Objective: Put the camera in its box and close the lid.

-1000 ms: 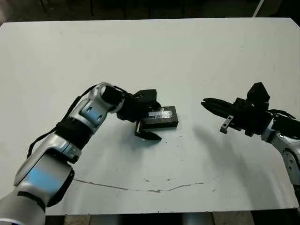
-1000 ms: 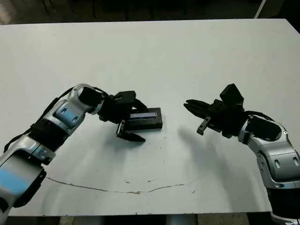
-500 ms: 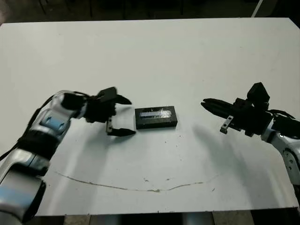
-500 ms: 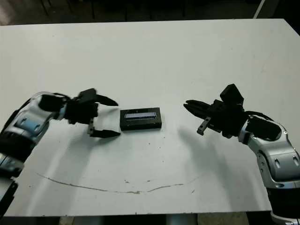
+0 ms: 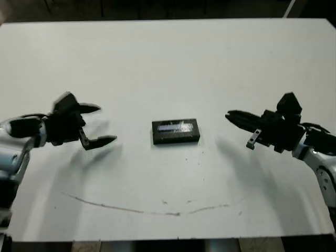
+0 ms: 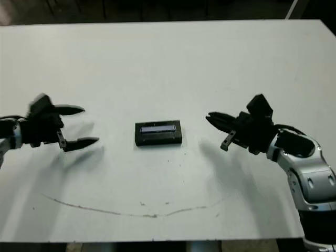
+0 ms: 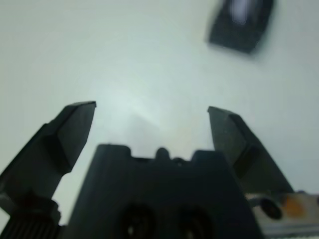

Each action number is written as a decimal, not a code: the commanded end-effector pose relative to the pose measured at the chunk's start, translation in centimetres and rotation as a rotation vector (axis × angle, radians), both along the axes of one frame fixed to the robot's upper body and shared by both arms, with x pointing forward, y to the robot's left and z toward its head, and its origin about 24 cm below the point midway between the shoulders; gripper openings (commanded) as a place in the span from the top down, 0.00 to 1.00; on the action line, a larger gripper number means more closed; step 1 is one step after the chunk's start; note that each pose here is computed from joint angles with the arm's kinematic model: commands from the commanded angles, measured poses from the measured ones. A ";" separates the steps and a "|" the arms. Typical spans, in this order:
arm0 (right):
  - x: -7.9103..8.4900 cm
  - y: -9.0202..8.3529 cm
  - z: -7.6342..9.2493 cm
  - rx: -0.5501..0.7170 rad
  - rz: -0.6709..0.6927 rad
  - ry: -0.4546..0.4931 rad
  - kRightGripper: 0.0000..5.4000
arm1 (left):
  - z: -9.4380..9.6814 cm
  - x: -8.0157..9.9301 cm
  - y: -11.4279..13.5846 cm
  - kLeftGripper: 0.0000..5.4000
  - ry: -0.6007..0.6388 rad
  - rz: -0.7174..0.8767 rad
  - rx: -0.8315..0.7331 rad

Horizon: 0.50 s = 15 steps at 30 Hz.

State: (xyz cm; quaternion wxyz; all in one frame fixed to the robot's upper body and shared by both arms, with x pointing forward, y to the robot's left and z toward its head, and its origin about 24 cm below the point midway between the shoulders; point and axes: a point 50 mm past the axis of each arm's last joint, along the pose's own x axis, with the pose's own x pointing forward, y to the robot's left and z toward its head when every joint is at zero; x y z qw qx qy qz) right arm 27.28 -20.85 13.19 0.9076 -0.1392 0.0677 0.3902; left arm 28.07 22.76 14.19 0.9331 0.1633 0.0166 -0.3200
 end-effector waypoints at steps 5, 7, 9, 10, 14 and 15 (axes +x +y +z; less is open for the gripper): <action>0.2 -0.1 -0.4 0.059 -0.028 -0.003 1.00 | 1.9 -1.7 -5.7 0.25 -0.173 0.151 -0.355; 0.3 -0.1 -0.3 0.058 -0.034 -0.014 1.00 | 2.4 -1.9 -7.4 0.33 -0.174 0.152 -0.427; 0.3 -0.1 -0.3 0.068 -0.040 -0.016 1.00 | 2.8 -2.1 -9.0 0.39 -0.147 0.162 -0.495; 0.3 -0.1 -0.3 0.071 -0.049 -0.019 1.00 | 2.9 -2.1 -9.9 0.43 -0.129 0.168 -0.516; 0.3 -0.4 -0.2 0.062 -0.085 -0.028 1.00 | 2.4 -1.8 -13.1 0.57 -0.019 0.184 -0.552; 0.3 -0.5 -0.1 0.064 -0.090 -0.028 1.00 | 2.1 -1.7 -14.0 0.60 0.013 0.188 -0.549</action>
